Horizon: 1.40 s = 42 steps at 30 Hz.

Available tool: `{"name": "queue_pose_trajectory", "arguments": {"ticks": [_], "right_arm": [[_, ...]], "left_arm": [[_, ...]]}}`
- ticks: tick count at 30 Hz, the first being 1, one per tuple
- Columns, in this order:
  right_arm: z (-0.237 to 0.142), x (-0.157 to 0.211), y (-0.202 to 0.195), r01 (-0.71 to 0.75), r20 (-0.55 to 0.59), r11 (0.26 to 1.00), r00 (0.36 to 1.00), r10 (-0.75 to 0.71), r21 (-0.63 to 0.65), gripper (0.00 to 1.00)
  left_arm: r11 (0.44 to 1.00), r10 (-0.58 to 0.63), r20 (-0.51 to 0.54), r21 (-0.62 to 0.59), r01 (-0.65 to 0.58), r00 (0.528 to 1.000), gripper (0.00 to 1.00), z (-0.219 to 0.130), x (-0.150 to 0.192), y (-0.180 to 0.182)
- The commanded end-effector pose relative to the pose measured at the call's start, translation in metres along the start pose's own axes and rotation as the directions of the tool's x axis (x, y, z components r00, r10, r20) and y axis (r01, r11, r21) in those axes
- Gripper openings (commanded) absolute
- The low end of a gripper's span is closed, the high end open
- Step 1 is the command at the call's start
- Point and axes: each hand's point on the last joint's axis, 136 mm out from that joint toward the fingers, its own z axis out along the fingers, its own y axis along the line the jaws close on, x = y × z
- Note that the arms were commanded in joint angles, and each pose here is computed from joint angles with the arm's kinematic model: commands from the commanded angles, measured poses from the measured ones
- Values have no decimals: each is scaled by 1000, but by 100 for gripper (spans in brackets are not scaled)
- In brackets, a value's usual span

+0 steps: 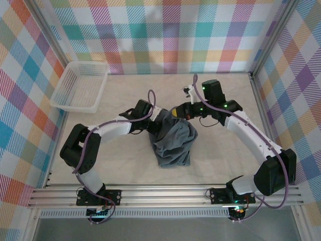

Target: Fold the inside-out t-shirt

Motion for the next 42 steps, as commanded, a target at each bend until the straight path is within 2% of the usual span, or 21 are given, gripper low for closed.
{"name": "queue_pose_trajectory", "arguments": {"ticks": [1,3,4,5,7,8,10,12,14,16,19,21,23,25,28,30,32,33,37,39,42], "right_arm": [[-24,1,-72,-119,66,948,992,104,295,0],[-32,25,-140,-78,0,825,996,94,559,0],[-32,35,-162,-31,-55,777,995,84,628,0],[-29,45,-179,4,-109,743,990,93,669,0],[-19,50,-190,26,-159,745,981,107,667,0],[-16,45,-188,14,-151,758,982,112,653,0],[-16,29,-176,-20,-97,778,990,103,628,10],[-30,11,-158,-66,-12,782,996,94,620,37],[-46,-1,-131,-115,88,802,993,79,586,40],[-51,-2,-99,-144,188,848,981,53,510,38],[-33,15,-41,-93,261,931,965,-2,354,35],[-10,29,-6,-2,238,970,970,-57,242,40],[7,35,-1,8,193,972,980,-54,234,44],[26,38,-4,3,141,974,989,-35,226,50],[56,38,-24,-10,87,965,996,-13,262,66],[81,41,-33,5,48,972,999,-16,235,70],[102,48,-39,-13,-31,976,999,20,215,65],[107,50,-38,-21,-57,980,998,33,200,57],[89,32,0,11,2,997,1000,-11,72,2],[63,18,36,53,70,997,996,-49,-59,0],[16,2,84,95,159,940,986,-44,-328,0]], "left_arm": [[978,-166,114,149,148,980,0,-55,-56,-20],[933,-257,48,272,235,965,0,-87,-58,-41],[919,-271,31,304,250,962,0,-100,-59,-50],[901,-294,14,338,272,956,0,-113,-61,-60],[869,-334,-8,384,311,943,0,-133,-64,-73],[862,-346,-8,391,322,938,0,-140,-64,-75],[863,-370,3,371,342,929,0,-147,-65,-74],[866,-380,4,354,354,925,0,-150,-65,-72],[867,-397,-8,324,378,918,0,-147,-65,-67],[861,-416,-17,315,400,909,0,-145,-68,-65],[847,-438,-9,329,416,899,0,-146,-77,-66],[840,-440,6,356,409,898,0,-149,-83,-70],[841,-433,19,367,397,901,0,-154,-87,-73],[842,-427,27,375,387,904,0,-158,-89,-76],[852,-405,28,373,367,914,0,-164,-88,-78],[856,-399,29,370,361,916,0,-166,-88,-78],[862,-401,42,355,361,915,0,-169,-88,-76],[868,-403,51,337,365,914,0,-170,-87,-73],[880,-465,81,151,450,882,0,-170,-67,-28],[859,-511,79,41,510,856,0,-162,-46,8],[825,-549,79,-108,554,832,0,-144,-6,61]]}}
